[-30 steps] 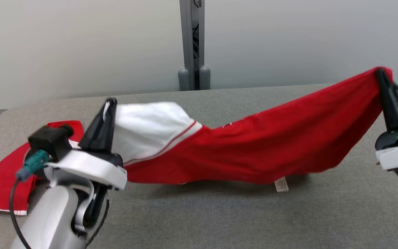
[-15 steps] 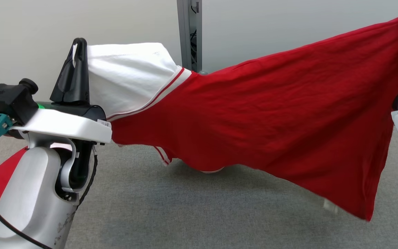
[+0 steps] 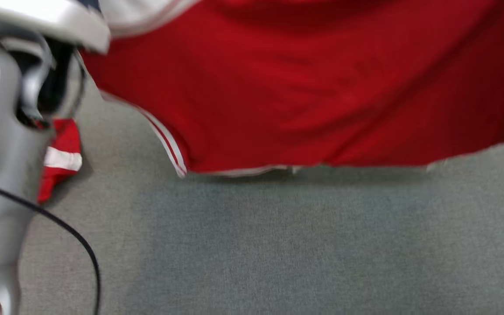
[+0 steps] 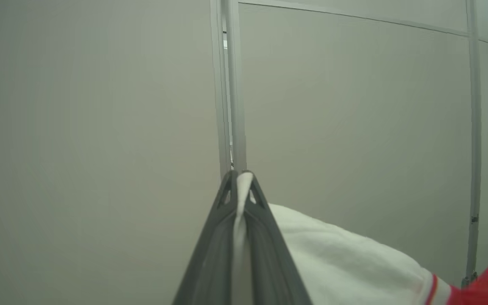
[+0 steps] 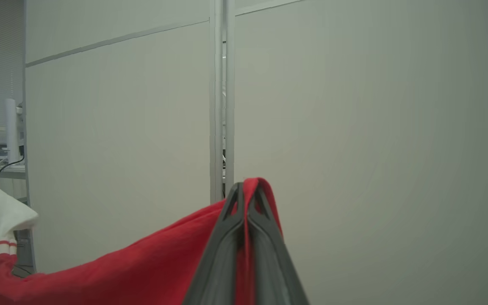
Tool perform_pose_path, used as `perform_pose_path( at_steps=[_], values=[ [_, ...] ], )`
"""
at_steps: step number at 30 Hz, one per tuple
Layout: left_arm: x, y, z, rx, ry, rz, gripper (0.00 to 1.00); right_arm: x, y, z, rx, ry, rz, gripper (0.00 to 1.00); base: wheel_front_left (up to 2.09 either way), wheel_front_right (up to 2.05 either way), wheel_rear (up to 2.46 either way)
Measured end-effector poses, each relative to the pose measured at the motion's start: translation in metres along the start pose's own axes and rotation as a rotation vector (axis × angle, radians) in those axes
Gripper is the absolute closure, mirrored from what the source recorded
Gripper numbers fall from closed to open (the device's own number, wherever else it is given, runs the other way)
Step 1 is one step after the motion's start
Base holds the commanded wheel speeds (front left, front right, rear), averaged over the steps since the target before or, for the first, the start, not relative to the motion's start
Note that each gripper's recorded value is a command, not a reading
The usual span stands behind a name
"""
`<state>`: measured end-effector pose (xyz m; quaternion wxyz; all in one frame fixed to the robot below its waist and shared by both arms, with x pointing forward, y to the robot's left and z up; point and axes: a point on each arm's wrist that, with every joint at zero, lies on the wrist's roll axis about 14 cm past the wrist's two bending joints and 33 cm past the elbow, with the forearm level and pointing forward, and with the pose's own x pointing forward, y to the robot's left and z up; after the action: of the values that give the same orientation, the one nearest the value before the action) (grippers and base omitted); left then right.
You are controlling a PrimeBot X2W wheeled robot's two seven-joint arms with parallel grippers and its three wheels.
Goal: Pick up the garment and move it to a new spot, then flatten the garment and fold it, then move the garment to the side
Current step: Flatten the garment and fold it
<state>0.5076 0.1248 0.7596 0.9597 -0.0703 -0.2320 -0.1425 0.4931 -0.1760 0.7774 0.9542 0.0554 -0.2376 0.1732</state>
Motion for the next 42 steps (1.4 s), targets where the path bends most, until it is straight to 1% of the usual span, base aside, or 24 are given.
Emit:
perform_pose_path(
  at_steps=[2,5,6,7,9,13,15,17,19,21,22,24,26,28,31,34,36,38,39,42],
  values=[
    [0.026,0.007,0.001,0.061,-0.009,-0.011,1.00,0.024,-0.003,0.001,-0.032,-0.014,0.021,1.00,0.00,0.00,0.00],
    [0.063,0.011,-0.011,0.086,-0.005,-0.026,1.00,0.057,-0.007,-0.006,-0.054,-0.037,0.041,1.00,0.00,0.00,0.00],
    [0.074,0.010,-0.015,0.087,-0.008,-0.029,1.00,0.067,-0.009,-0.007,-0.063,-0.056,0.045,1.00,0.00,0.00,0.00],
    [0.098,0.010,-0.017,0.087,-0.043,-0.030,1.00,0.087,-0.019,-0.003,-0.073,-0.117,0.034,1.00,0.00,0.00,0.00],
    [0.117,0.014,-0.020,0.073,-0.091,-0.012,1.00,0.103,-0.026,-0.007,-0.086,-0.163,0.027,1.00,0.00,0.00,0.00],
    [0.143,0.024,-0.025,0.059,-0.208,0.045,1.00,0.126,-0.028,-0.031,-0.141,-0.189,0.044,1.00,0.00,0.00,0.00],
    [0.152,0.021,-0.030,0.059,-0.239,0.046,1.00,0.134,-0.033,-0.040,-0.155,-0.188,0.039,1.00,0.00,0.00,0.00],
    [0.158,0.017,-0.038,0.047,-0.248,0.041,1.00,0.138,-0.039,-0.041,-0.164,-0.211,0.026,1.00,0.00,0.00,0.00],
    [0.161,0.011,-0.041,0.058,-0.268,0.026,1.00,0.139,-0.047,-0.034,-0.165,-0.264,0.002,1.00,0.00,0.00,0.00],
    [0.160,0.006,-0.034,0.072,-0.325,0.014,1.00,0.138,-0.055,-0.041,-0.141,-0.286,-0.024,1.00,0.00,0.00,0.00],
    [0.159,0.003,-0.032,0.079,-0.347,0.007,1.00,0.136,-0.057,-0.054,-0.126,-0.270,-0.034,1.00,0.00,0.00,0.00],
    [0.155,-0.003,-0.039,0.107,-0.363,-0.022,1.00,0.127,-0.063,-0.096,-0.090,-0.197,-0.058,1.00,0.00,0.00,0.00],
    [0.148,-0.009,-0.062,0.123,-0.330,-0.047,1.00,0.117,-0.068,-0.130,-0.060,-0.130,-0.081,1.00,0.00,0.00,0.00],
    [0.138,-0.015,-0.090,0.137,-0.270,-0.077,1.00,0.106,-0.072,-0.156,-0.031,-0.077,-0.100,1.00,0.00,0.00,0.00],
    [0.125,-0.020,-0.118,0.156,-0.200,-0.109,1.00,0.085,-0.073,-0.188,0.005,0.004,-0.120,1.00,0.00,0.00,0.00],
    [0.104,-0.022,-0.150,0.143,-0.100,-0.124,1.00,0.064,-0.072,-0.209,0.038,0.071,-0.137,1.00,0.00,0.00,0.00],
    [0.089,-0.024,-0.166,0.153,-0.040,-0.140,1.00,0.049,-0.070,-0.219,0.061,0.114,-0.148,1.00,0.00,0.00,0.00],
    [0.075,-0.022,-0.177,0.157,0.011,-0.142,1.00,0.031,-0.069,-0.231,0.092,0.162,-0.168,1.00,0.00,0.00,0.00],
    [0.075,-0.022,-0.177,0.157,0.011,-0.142,1.00,0.031,-0.069,-0.231,0.092,0.162,-0.168,1.00,0.00,0.00,0.00],
    [0.048,-0.022,-0.194,0.147,0.098,-0.146,1.00,0.002,-0.066,-0.243,0.126,0.236,-0.190,1.00,0.00,0.00,0.00]
  ],
)
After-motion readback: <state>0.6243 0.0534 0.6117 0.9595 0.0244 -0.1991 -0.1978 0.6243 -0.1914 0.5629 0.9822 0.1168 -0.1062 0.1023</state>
